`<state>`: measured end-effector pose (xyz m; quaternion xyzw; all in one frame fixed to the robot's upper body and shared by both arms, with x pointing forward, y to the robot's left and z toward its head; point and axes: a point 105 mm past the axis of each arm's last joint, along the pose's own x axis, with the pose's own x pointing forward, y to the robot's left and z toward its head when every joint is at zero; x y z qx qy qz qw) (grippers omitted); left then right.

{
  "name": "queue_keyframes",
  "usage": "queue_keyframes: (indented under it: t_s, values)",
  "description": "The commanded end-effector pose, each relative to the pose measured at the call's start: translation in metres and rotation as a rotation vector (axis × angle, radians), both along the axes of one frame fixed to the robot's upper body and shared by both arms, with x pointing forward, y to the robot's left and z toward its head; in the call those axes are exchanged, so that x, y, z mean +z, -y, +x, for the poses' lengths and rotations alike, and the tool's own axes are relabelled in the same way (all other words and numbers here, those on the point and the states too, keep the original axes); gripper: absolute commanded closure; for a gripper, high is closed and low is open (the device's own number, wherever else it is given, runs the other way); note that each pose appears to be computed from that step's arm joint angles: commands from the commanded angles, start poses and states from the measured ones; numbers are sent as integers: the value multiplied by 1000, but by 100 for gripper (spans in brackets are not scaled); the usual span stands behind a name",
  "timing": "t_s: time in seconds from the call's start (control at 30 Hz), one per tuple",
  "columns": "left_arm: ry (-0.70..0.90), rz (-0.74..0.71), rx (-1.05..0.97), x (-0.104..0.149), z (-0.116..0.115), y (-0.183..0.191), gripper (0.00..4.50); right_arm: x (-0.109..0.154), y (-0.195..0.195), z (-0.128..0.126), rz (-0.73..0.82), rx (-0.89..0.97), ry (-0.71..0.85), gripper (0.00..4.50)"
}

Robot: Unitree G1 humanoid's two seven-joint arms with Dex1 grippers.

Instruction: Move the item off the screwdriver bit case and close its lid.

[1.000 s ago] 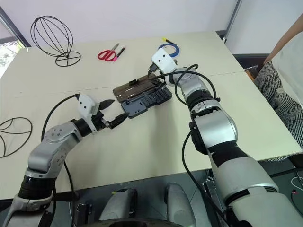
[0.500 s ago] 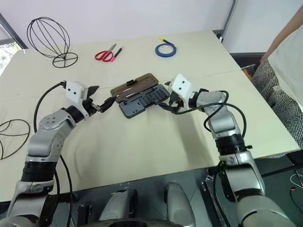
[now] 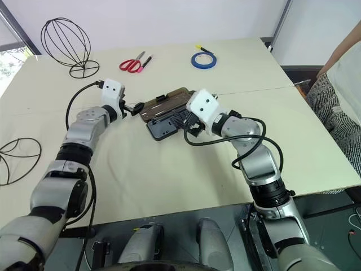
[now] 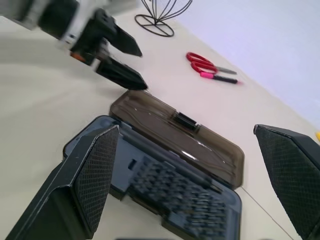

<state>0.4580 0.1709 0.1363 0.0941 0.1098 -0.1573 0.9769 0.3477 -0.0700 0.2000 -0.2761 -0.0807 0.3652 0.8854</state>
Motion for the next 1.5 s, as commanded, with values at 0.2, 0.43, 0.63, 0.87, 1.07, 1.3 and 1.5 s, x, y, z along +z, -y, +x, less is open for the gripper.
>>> queue_keyframes:
  t_s: [0.2,0.43,0.63,0.87,1.07,1.3,1.5]
  values:
    - [-107,-36,37,-10,2,18,0,13,3,-6,31,-32,62,1]
    - [-198,-86,159,-24,-8,18,0,14,4,-3,31,-42,72,1]
    - [-266,-118,206,-34,-23,19,237,15,2,-1,30,-34,75,0]
    - [-333,-170,322,-43,-40,2,445,15,1,1,22,-23,82,0]
    - [-351,-118,279,-42,-56,-15,445,15,2,2,15,-18,83,0]
    - [-387,-79,244,-54,-76,-21,445,13,0,2,10,-4,78,0]
    - [-432,-74,148,-61,-94,-7,445,14,-1,3,6,5,82,0]
